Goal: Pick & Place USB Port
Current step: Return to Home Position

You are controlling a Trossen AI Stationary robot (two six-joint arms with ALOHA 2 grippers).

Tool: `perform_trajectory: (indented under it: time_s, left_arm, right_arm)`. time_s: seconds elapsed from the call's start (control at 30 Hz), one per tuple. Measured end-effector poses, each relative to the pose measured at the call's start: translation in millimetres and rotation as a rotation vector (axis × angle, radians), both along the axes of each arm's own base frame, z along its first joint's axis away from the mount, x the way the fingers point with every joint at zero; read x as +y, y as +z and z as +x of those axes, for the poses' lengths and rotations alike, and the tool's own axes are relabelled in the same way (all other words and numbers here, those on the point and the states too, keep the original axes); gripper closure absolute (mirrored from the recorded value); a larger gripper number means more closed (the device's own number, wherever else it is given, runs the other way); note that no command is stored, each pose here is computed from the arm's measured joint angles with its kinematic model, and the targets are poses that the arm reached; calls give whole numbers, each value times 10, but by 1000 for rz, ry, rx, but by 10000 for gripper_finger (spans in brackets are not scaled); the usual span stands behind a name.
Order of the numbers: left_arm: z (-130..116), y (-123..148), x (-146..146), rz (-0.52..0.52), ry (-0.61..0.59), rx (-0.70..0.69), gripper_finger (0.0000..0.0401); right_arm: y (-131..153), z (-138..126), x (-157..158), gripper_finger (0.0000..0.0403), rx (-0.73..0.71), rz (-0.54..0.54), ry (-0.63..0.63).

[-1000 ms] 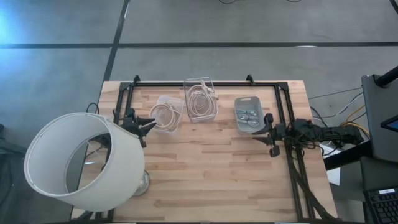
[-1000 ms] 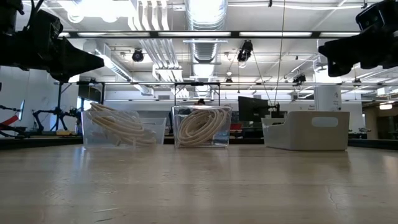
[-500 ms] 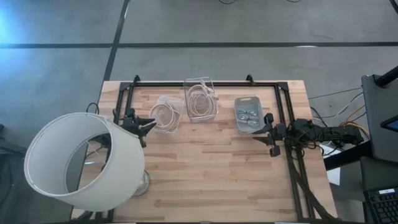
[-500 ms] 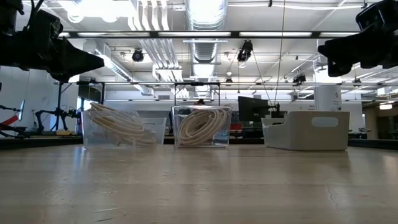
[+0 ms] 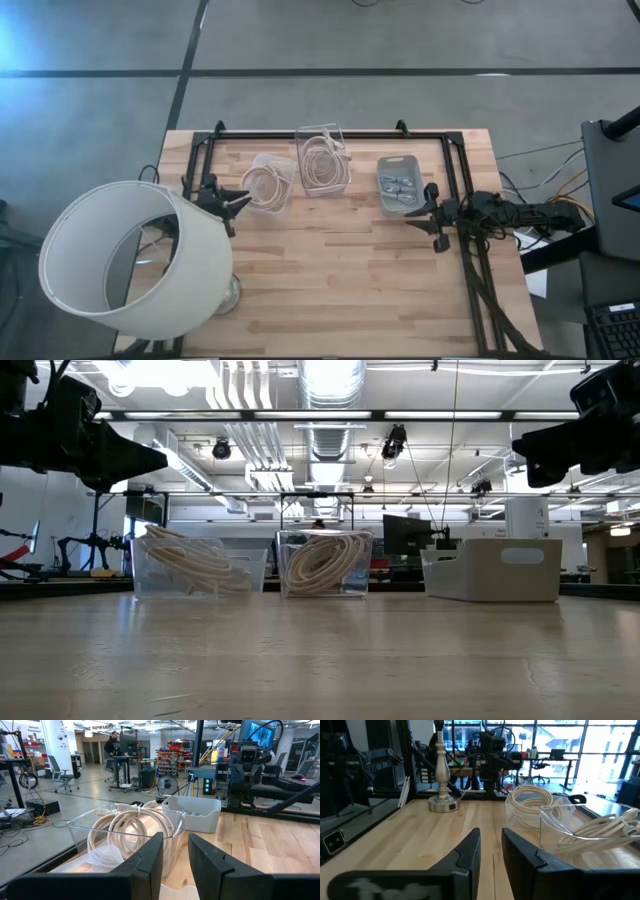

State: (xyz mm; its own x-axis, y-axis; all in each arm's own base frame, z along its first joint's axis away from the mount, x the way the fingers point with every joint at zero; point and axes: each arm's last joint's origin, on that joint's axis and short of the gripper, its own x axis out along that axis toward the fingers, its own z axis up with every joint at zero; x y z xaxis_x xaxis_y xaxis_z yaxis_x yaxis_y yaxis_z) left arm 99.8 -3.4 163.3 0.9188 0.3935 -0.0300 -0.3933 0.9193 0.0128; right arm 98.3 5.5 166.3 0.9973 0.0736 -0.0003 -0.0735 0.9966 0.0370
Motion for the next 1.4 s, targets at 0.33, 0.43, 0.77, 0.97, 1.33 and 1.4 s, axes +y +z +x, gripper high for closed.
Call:
perform_trajectory:
  time_s: [0.33,0.43,0.77,0.97,1.33,1.4]
  left_arm:
    - [0,0,0,0,0,0,307]
    - [0,0,0,0,0,0,307]
    - [0,0,1,0,1,0,307]
    - [0,0,1,0,1,0,307]
    - [0,0,1,0,1,0,307]
    - [0,0,1,0,1,0,307]
  right_arm:
    - [-22,17,1,327,27,-12,0]
    - [-38,29,1,322,54,94,-3]
    - [-80,58,3,315,108,131,-7]
    - [-85,61,3,327,114,130,-7]
    - [-84,61,3,328,113,130,-7]
    - [-85,61,3,325,113,130,-7]
